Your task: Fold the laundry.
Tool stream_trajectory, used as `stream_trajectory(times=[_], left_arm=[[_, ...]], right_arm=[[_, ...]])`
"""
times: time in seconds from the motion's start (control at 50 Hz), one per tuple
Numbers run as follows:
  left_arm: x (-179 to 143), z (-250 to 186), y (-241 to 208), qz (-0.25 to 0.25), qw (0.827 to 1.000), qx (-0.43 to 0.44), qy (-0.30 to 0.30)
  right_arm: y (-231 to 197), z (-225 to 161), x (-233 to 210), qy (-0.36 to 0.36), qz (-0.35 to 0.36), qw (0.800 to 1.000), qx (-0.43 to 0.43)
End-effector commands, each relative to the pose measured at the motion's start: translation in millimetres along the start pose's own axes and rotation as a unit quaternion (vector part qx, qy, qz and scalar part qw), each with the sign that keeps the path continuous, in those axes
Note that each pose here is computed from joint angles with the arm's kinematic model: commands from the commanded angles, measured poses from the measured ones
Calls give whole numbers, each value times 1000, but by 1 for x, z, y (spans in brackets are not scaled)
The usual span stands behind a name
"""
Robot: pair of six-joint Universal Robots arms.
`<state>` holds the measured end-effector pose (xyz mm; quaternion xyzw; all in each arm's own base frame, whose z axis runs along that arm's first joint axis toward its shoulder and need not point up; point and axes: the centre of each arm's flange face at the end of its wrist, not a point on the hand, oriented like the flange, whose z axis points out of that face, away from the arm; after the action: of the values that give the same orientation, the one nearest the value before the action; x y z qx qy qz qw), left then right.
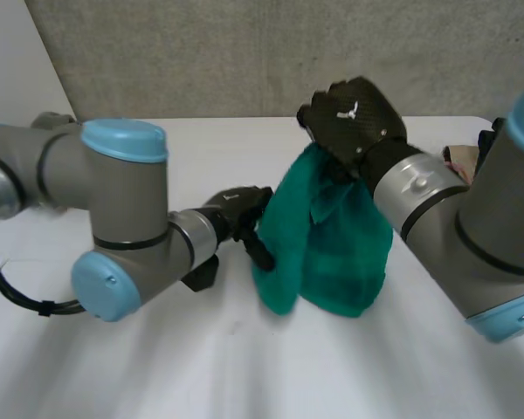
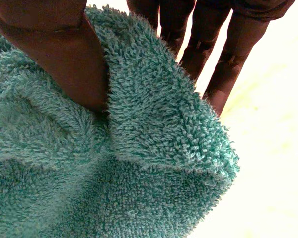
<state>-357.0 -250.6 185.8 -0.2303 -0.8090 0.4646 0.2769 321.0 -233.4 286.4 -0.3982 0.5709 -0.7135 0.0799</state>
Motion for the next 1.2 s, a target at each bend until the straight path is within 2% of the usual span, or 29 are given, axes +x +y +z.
stream_trajectory(times=[0.02,0.12,0.14,0.2,0.28,0.34,0.44,0.5,0.58,0.66,0.82,0.9,1.02,1.2], left_arm=[[-25,1,-7,-34,997,-9,-65],[-47,-5,-11,26,992,-24,-119],[-52,-8,-7,53,989,-43,-131],[-55,-13,2,100,982,-80,-139],[-53,-18,8,129,977,-104,-137],[-52,-21,7,135,976,-105,-138],[-49,-32,-5,139,976,-90,-141],[-48,-39,-13,141,976,-80,-144],[-47,-50,-19,157,973,-81,-147],[-47,-62,-19,195,965,-97,-148],[-43,-67,-4,223,958,-114,-137],[-39,-58,6,228,958,-113,-131],[-37,-45,21,234,956,-123,-127],[-42,-36,10,241,952,-88,-164]], right_arm=[[36,1,-21,-38,5,998,-50],[58,-1,-43,-90,8,993,-72],[65,-4,-52,-112,10,991,-78],[71,-9,-69,-166,10,983,-80],[75,-11,-74,-196,-4,976,-91],[71,-5,-60,-174,-10,980,-96],[56,12,-13,-78,38,990,-114],[56,14,2,-58,56,987,-136],[68,20,14,-68,47,979,-186],[87,25,16,-105,-4,964,-243],[125,40,23,-138,-111,948,-263],[138,50,21,-130,-134,951,-247],[153,58,15,-113,-132,958,-230],[178,67,3,-91,-105,967,-212]])
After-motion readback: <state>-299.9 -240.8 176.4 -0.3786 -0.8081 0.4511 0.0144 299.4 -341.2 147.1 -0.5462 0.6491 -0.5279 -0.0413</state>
